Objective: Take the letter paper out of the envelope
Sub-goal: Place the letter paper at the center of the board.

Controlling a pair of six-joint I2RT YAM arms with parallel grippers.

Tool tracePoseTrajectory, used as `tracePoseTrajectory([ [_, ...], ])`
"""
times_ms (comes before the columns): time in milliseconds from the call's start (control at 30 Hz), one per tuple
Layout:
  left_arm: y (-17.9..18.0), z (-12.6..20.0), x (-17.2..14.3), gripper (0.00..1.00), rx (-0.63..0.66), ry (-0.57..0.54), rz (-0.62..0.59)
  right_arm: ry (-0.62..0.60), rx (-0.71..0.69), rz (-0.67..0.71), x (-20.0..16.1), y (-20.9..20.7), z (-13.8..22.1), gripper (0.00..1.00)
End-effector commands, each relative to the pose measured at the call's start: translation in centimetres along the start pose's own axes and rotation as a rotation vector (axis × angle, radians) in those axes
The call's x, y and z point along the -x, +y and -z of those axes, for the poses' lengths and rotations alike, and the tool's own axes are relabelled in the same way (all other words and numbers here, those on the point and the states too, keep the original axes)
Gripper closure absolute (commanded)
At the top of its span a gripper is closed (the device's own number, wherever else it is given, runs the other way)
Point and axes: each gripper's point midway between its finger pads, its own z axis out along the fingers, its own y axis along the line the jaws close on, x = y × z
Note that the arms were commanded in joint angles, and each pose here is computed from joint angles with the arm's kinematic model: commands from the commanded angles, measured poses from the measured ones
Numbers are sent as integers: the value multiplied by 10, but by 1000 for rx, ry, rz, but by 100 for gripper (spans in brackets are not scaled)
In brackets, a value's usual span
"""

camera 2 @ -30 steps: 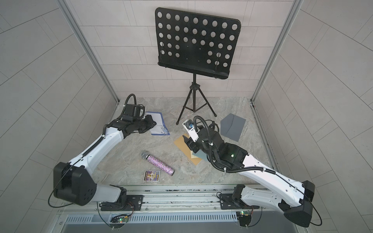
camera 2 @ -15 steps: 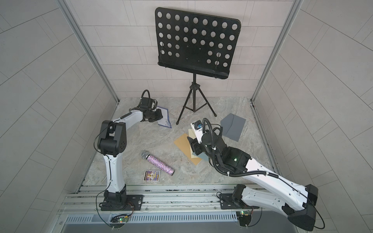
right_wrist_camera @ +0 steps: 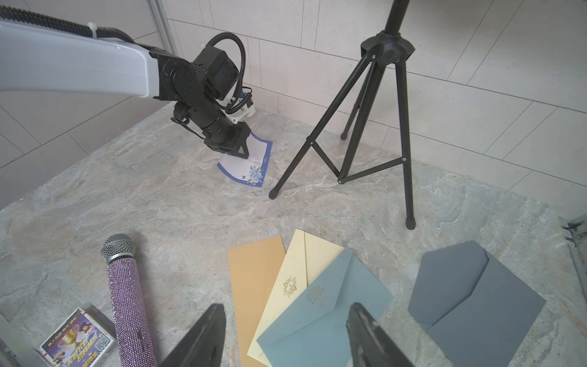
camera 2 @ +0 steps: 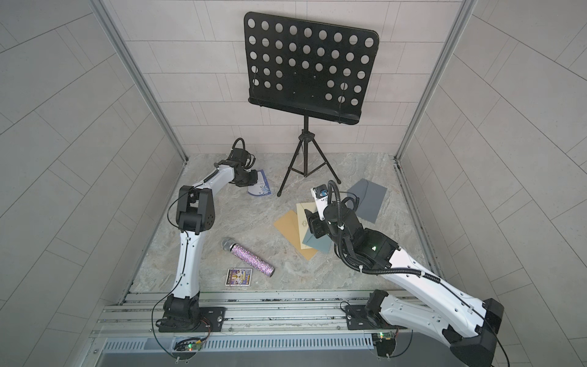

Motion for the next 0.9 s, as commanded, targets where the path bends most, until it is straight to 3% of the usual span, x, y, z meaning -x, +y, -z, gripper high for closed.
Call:
tracePoseTrajectory([
  [0, 10, -1, -13, 93, 74, 57, -25, 25, -15, -32, -4, -5, 0, 34],
  [100, 10, 8, -9, 53, 87, 47, -20, 30, -29, -65, -7, -9, -1, 31],
  [133, 11, 13, -8, 43, 96, 43, -21, 30, -33, -77, -7, -10, -1, 30],
  [367, 18, 61, -4, 18, 138, -23, -19, 26, -62, -164, -5, -22, -2, 25],
  [433, 26, 74, -7, 16, 165, -29, -12, 32, -66, -199, -6, -25, -2, 24],
  [467, 31, 79, -10, 9, 183, -30, -11, 34, -71, -218, -7, -28, -2, 24],
  [633, 38, 119, -21, 8, 203, -76, 14, 80, -113, -350, -22, -44, -9, 25],
  [733, 20, 146, -32, 8, 124, -119, 70, 117, -169, -474, -38, -62, -15, 27],
  [867, -42, 175, -65, 9, -30, -138, 69, 194, -267, -655, -69, -92, -23, 30],
])
